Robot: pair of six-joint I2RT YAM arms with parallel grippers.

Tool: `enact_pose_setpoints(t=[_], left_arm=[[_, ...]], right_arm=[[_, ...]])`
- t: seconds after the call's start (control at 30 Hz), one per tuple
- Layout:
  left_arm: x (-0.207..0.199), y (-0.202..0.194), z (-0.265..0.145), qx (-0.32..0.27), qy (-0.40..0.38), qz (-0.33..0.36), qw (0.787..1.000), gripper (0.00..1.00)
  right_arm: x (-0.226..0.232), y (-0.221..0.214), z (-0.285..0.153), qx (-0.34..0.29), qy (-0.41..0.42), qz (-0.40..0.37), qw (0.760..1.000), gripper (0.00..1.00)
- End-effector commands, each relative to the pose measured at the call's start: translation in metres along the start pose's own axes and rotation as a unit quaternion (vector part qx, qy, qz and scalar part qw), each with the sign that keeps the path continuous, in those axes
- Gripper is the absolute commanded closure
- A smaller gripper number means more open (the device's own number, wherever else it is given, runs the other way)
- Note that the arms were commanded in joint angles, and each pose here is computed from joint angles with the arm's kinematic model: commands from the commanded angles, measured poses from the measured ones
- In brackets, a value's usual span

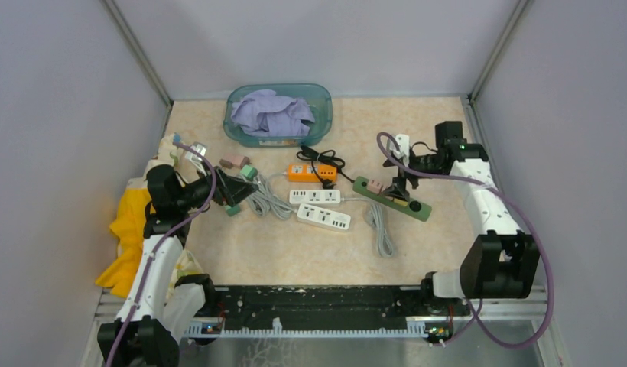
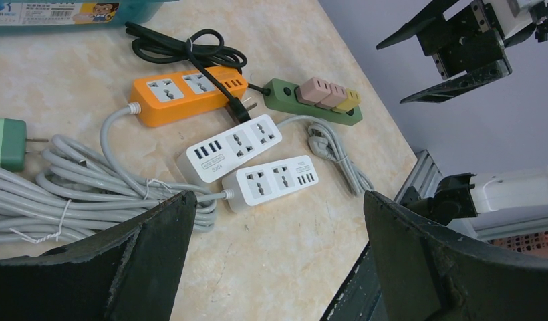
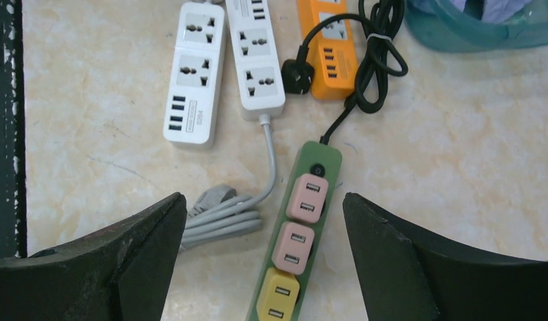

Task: Pull the plug off the socket
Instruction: Remove the plug from the socket.

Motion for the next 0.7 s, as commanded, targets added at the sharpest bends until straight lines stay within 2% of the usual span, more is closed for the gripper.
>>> enact_pose_setpoints(t=[0.0,0.13,0.43,0.67], left_arm=[[-0.007,0.002,-0.002,-0.005,-0.017,0.017,1.0,0.0],[-0.007,0.002,-0.002,-0.005,-0.019,0.018,1.0,0.0],[-0.008,0.003,-0.002,-0.005,-0.022,0.018,1.0,0.0],[-0.008,0.002,-0.002,-0.003,-0.024,0.016,1.0,0.0]], right_arm=[[-0.013,0.037,0.005,-0.059,0.005,-0.041,0.997,0.13],[-0.022,0.017,0.022,-0.034,-0.011,-0.01,0.999,0.17],[-0.04,-0.049,0.049,0.098,-0.06,0.055,0.992,0.24],[-0.038,-0.07,0.064,0.151,-0.048,0.071,0.985,0.33]])
Point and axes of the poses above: each gripper's point midway between its finger pads, its own z axis out along the fingers, its own x axis along the line the jaws close on, y = z × x, the point moved 1 cm from there along -z, back along the fingers, and after that the axes turned 12 degrees about -z, right-handed, at the moved point
